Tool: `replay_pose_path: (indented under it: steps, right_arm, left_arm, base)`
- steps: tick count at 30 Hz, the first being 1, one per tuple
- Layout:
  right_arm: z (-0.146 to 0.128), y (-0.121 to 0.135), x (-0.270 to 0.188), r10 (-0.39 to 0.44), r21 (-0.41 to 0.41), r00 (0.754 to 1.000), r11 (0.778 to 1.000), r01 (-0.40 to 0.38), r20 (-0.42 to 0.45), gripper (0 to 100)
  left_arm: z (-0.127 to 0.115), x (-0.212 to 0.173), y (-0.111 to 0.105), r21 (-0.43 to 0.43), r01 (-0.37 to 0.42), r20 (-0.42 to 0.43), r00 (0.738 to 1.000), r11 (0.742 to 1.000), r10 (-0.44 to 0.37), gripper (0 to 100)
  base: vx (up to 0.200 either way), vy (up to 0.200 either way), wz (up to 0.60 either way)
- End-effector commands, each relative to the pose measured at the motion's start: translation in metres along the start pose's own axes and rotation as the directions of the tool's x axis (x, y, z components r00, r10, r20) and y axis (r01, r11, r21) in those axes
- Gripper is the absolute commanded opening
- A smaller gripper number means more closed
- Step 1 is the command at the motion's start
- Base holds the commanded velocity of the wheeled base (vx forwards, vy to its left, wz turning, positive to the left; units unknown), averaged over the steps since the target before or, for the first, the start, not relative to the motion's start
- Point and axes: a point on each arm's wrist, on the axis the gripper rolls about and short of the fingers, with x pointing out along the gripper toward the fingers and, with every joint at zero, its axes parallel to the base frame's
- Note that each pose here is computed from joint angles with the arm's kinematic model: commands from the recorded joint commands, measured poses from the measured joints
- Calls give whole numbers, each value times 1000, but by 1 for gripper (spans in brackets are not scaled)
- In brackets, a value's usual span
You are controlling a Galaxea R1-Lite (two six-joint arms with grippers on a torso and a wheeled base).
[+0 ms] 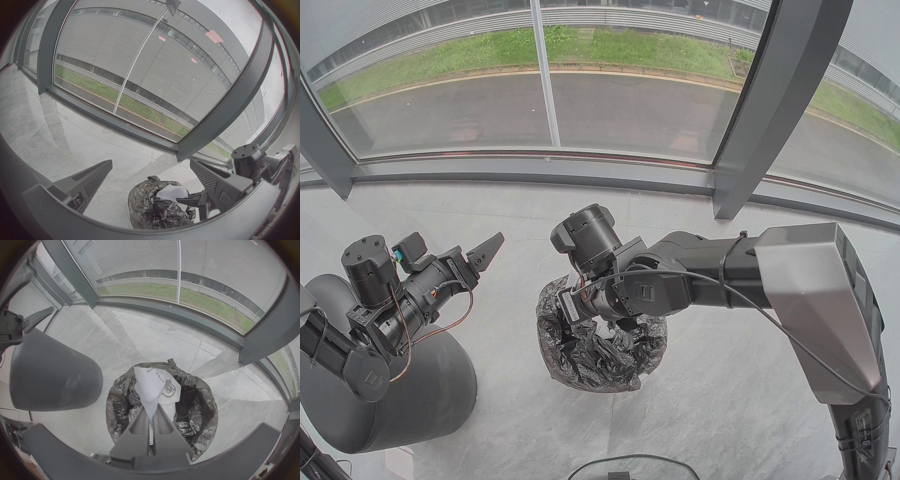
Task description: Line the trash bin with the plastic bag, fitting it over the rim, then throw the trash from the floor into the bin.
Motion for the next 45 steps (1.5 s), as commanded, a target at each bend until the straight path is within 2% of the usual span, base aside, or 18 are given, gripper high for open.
replay_pose_path:
  steps: [1,12,20,21,32,38,41,45]
  right_arm:
    - [-10,-10,27,-33,7,999,999,33,-41,0]
    - [-34,-6,56,-47,-16,993,999,46,-110,0]
    - [-36,-8,59,-53,-13,992,999,51,-117,0]
    - [-36,-8,59,-53,-13,992,999,51,-117,100]
    - [-30,-8,53,-67,-1,993,998,67,-95,100]
    - [-31,8,46,-21,19,996,1000,23,-91,100]
    - [-38,17,50,27,33,993,999,-23,-115,100]
    - [-52,20,65,39,29,987,999,-35,-159,100]
  left_arm:
    - [0,0,0,-1,0,-1,1000,1000,0,100]
    - [-1,0,0,-1,-2,-2,1000,1000,2,100]
    - [-1,0,0,-1,-2,-2,1000,1000,2,100]
    - [-1,0,0,-1,0,-2,1000,1000,0,100]
    - [-1,0,0,-1,-1,-4,1000,1000,1,100]
    - [-2,0,0,-1,0,-7,1000,1000,0,100]
    - [-2,0,0,-1,0,-7,1000,1000,0,100]
    - [-3,1,0,-1,0,-9,1000,1000,0,100]
  base:
    - [0,0,0]
    - [0,0,0]
    - [0,0,0]
    - [0,0,0]
    - [0,0,0]
    - [0,0,0]
    - [0,0,0]
    - [0,0,0]
